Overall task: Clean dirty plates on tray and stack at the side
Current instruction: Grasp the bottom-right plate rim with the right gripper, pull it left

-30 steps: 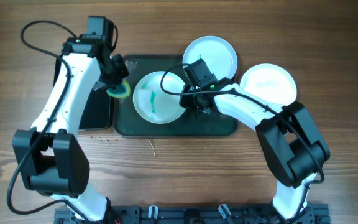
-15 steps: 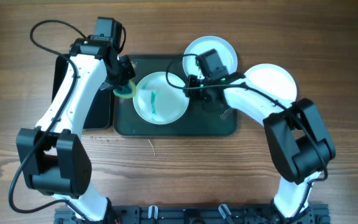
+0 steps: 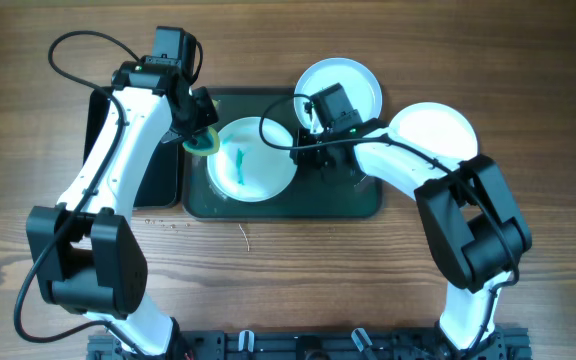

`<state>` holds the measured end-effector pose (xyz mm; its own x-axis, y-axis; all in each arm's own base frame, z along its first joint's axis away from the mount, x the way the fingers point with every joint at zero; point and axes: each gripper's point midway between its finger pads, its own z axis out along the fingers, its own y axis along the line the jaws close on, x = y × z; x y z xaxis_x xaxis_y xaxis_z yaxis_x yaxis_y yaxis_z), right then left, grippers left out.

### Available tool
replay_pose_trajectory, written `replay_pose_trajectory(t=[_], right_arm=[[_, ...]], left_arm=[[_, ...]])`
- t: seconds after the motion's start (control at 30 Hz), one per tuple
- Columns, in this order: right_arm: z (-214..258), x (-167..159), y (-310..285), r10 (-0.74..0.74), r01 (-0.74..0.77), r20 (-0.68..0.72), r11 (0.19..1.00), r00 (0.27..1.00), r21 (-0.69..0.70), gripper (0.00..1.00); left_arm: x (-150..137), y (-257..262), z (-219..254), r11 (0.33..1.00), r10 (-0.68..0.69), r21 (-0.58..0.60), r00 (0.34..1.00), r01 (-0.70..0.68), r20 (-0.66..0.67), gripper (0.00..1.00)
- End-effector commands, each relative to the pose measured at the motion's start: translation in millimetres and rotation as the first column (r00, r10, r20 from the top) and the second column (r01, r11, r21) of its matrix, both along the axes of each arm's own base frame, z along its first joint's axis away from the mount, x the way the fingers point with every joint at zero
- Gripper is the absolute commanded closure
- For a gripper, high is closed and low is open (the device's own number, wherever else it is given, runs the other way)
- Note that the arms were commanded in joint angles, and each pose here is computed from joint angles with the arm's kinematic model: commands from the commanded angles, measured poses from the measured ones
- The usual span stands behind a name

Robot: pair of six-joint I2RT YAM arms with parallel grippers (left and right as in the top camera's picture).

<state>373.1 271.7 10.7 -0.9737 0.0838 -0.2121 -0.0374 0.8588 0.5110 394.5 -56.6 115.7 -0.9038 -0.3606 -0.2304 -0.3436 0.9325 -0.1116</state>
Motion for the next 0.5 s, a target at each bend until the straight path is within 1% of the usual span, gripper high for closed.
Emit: replay_pose_trajectory(t=[0.0, 0.17, 0.23, 0.33, 0.47], right_arm=[[-14, -3, 1, -0.054, 0.053, -0.066, 0.999, 0.996, -0.005, 0.96], [-15, -3, 1, -0.06, 0.06, -0.073, 0.998, 0.996, -0.005, 0.96], [-15, -3, 1, -0.06, 0.06, -0.073, 0.998, 0.996, -0.006, 0.96], [-15, -4, 1, -0.058, 0.058, -0.075, 0.998, 0.996, -0.003, 0.96], [-14, -5, 3, -0.051, 0.052, -0.08, 0.999, 0.995, 0.007, 0.96]], left_arm=[[-2, -1, -5, 1.0, -0.02, -0.002, 1.0, 0.02, -0.016, 0.96], [-6, -1, -7, 1.0, -0.021, -0.002, 0.999, 0.021, -0.03, 0.96], [-10, -5, -12, 0.999, -0.029, -0.023, 0.999, 0.028, -0.045, 0.96], [-17, -14, -26, 0.997, -0.051, -0.061, 0.996, 0.047, -0.068, 0.96], [-23, -28, -55, 0.99, -0.112, -0.094, 0.992, 0.106, -0.062, 0.96]])
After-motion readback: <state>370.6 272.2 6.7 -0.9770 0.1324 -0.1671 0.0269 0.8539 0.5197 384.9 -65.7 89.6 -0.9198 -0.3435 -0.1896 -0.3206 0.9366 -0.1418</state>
